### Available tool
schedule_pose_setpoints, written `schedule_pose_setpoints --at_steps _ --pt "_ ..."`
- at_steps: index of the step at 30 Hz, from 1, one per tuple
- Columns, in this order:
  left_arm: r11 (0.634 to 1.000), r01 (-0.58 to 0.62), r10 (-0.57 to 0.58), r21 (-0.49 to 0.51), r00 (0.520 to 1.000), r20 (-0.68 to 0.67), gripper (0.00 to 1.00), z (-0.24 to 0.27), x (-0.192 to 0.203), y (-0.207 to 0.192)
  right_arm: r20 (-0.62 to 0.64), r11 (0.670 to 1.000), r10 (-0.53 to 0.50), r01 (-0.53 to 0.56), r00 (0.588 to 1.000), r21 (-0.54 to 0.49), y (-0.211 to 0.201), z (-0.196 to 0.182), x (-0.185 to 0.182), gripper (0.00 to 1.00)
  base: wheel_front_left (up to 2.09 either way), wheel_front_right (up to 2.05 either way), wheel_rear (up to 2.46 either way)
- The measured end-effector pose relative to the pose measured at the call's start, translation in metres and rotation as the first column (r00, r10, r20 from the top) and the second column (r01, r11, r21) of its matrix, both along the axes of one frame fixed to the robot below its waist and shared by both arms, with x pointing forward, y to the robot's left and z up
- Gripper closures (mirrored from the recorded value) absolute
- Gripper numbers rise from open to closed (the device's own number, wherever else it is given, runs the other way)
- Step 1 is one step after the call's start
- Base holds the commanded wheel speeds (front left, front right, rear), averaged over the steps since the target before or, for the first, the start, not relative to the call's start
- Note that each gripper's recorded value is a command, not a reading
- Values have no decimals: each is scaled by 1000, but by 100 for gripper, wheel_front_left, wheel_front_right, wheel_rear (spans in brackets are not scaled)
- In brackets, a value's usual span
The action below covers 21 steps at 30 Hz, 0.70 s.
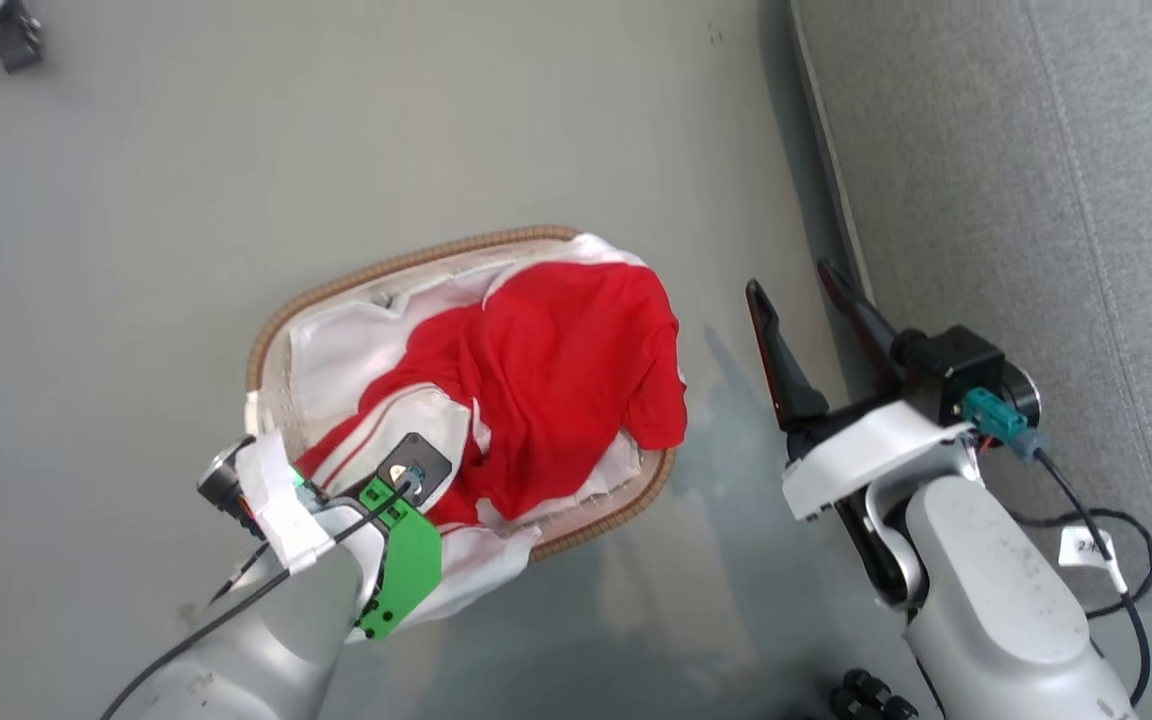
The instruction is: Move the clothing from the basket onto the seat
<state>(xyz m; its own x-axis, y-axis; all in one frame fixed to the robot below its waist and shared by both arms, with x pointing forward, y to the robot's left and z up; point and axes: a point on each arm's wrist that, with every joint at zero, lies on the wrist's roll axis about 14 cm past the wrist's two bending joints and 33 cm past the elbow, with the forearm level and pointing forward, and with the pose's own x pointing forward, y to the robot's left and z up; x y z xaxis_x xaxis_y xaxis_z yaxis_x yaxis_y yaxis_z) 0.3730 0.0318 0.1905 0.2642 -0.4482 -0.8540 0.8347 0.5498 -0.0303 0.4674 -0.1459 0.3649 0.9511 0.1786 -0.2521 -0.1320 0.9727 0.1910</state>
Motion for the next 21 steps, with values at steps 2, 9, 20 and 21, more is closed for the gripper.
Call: schedule_pose_setpoints --at_steps 2,9,20,21 --pt "998 -33 35 -52 999 36 100 15 3 -5 -4 1000 0 0 1000 -3 1 3 -8 0 0 0 0" --pt "968 -114 150 -222 976 155 100 69 14 -18 28 1000 3 -3 1000 15 7 27 -27 0 0 0 0" --pt "834 -155 360 -529 879 311 100 188 43 -45 96 998 23 -29 995 53 22 62 -57 0 0 0 0" --pt "819 -148 378 -555 866 328 100 201 45 -47 102 998 21 -27 995 60 22 65 -59 0 0 0 0"
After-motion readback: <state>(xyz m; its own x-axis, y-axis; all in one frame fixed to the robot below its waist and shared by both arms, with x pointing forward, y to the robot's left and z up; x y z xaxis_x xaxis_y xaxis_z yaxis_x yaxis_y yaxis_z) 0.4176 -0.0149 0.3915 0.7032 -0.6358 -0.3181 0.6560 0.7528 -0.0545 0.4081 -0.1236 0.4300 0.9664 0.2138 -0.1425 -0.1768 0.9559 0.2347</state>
